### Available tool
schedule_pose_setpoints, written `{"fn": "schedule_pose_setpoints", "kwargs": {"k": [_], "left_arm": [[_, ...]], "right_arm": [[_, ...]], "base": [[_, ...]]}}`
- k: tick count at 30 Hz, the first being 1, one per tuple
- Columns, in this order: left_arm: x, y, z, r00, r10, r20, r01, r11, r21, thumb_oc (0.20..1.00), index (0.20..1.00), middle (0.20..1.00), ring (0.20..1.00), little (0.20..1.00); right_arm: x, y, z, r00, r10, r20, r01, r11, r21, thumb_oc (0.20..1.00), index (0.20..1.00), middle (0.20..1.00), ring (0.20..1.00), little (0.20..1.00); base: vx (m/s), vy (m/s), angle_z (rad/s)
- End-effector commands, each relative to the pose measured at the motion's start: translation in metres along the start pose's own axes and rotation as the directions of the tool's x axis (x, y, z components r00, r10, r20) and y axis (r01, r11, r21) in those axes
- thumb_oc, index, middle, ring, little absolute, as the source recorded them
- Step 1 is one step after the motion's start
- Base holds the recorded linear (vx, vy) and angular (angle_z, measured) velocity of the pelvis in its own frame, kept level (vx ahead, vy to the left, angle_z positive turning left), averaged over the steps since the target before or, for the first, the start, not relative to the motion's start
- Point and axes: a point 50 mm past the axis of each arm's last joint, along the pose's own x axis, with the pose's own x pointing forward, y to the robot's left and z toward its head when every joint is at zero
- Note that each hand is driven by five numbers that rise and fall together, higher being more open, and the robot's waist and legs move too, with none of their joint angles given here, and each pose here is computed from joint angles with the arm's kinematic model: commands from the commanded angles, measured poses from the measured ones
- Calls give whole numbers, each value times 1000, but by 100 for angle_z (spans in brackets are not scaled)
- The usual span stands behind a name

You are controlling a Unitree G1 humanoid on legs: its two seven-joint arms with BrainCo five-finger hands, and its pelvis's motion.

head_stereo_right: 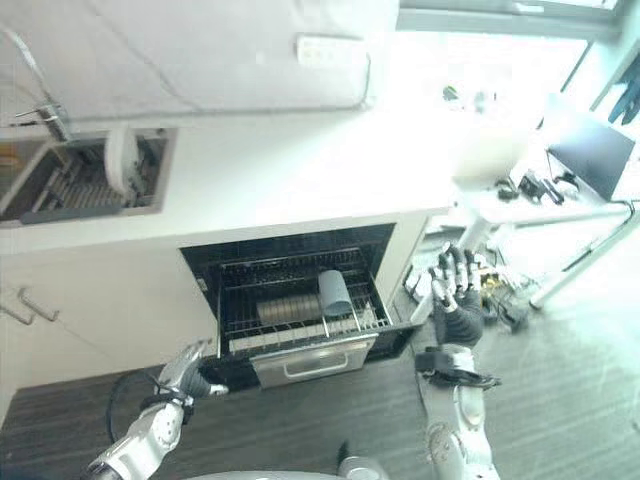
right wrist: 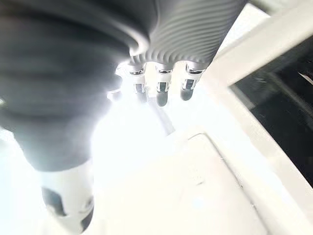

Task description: Place the dishes in the dishwasher.

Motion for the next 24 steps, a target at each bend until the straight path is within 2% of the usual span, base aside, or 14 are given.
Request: {"fn": "schedule_pose_setpoints", "kwargs": {"k": [1, 4, 6, 7, 8, 9, 11, 13, 15, 17, 18, 19, 24], "left_arm": [[25, 56, 24, 954, 279, 108, -276, 960, -48, 1000, 1000, 1000, 1000, 1000], [24, 58, 15, 943, 325, 69, -320, 945, -72, 1000, 1000, 1000, 1000, 1000], [17, 56, 2, 932, 363, 10, -355, 916, -188, 1000, 1000, 1000, 1000, 1000], [13, 51, 0, 940, 341, -2, -327, 901, -285, 1000, 1000, 1000, 1000, 1000], [9, 44, 4, 948, 318, -3, -287, 852, -439, 1000, 1000, 1000, 1000, 1000], [0, 43, 8, 932, 360, -29, -296, 715, -634, 1000, 1000, 1000, 1000, 1000], [-2, 49, 10, 916, 397, -51, -317, 643, -697, 1000, 1000, 1000, 1000, 1000], [-3, 59, 11, 894, 434, -110, -337, 493, -802, 1000, 1000, 1000, 1000, 1000], [-5, 69, 10, 871, 475, -125, -341, 401, -850, 1000, 1000, 1000, 1000, 1000], [-6, 81, 12, 866, 486, -118, -291, 297, -909, 1000, 1000, 1000, 1000, 1000], [-11, 88, 15, 862, 498, -98, -225, 202, -953, 1000, 1000, 1000, 1000, 1000], [-15, 93, 19, 860, 506, -68, -168, 154, -974, 1000, 1000, 1000, 1000, 1000], [-27, 120, 31, 797, 603, 38, -43, 119, -992, 1000, 1000, 1000, 1000, 1000]], "right_arm": [[50, 28, 40, 955, 225, 191, -223, 974, -34, 1000, 1000, 1000, 1000, 1000], [44, 28, 33, 959, 239, 149, -240, 971, -11, 1000, 1000, 1000, 1000, 1000], [37, 30, 21, 952, 290, 92, -295, 955, 37, 1000, 1000, 1000, 1000, 1000], [35, 32, 18, 948, 308, 78, -312, 949, 40, 1000, 1000, 1000, 1000, 1000], [33, 34, 13, 946, 319, 57, -322, 945, 53, 1000, 1000, 1000, 1000, 1000], [31, 38, 7, 942, 334, 28, -335, 940, 63, 1000, 1000, 1000, 1000, 1000], [30, 39, 6, 940, 340, 18, -340, 938, 65, 1000, 1000, 1000, 1000, 1000], [29, 39, 5, 936, 352, 3, -352, 934, 55, 1000, 1000, 1000, 1000, 1000], [29, 39, 3, 923, 386, -12, -385, 922, 37, 1000, 1000, 1000, 1000, 1000], [29, 41, 4, 918, 396, -22, -395, 918, 21, 1000, 1000, 1000, 1000, 1000], [27, 41, 3, 913, 407, -36, -407, 914, 9, 1000, 1000, 1000, 1000, 1000], [26, 42, 4, 911, 411, -38, -411, 912, -5, 1000, 1000, 1000, 1000, 1000], [22, 39, 11, 901, 433, -23, -433, 900, -46, 1000, 1000, 1000, 1000, 1000]], "base": [[16, 108, 13], [1, 143, 12], [-9, 161, 7], [-3, 89, 1], [-12, 40, 6], [0, 0, 0], [19, -41, -8], [73, -106, 41], [52, -177, 34], [73, -258, -1], [94, -293, 21], [73, -268, 43], [-30, -88, 31]]}}
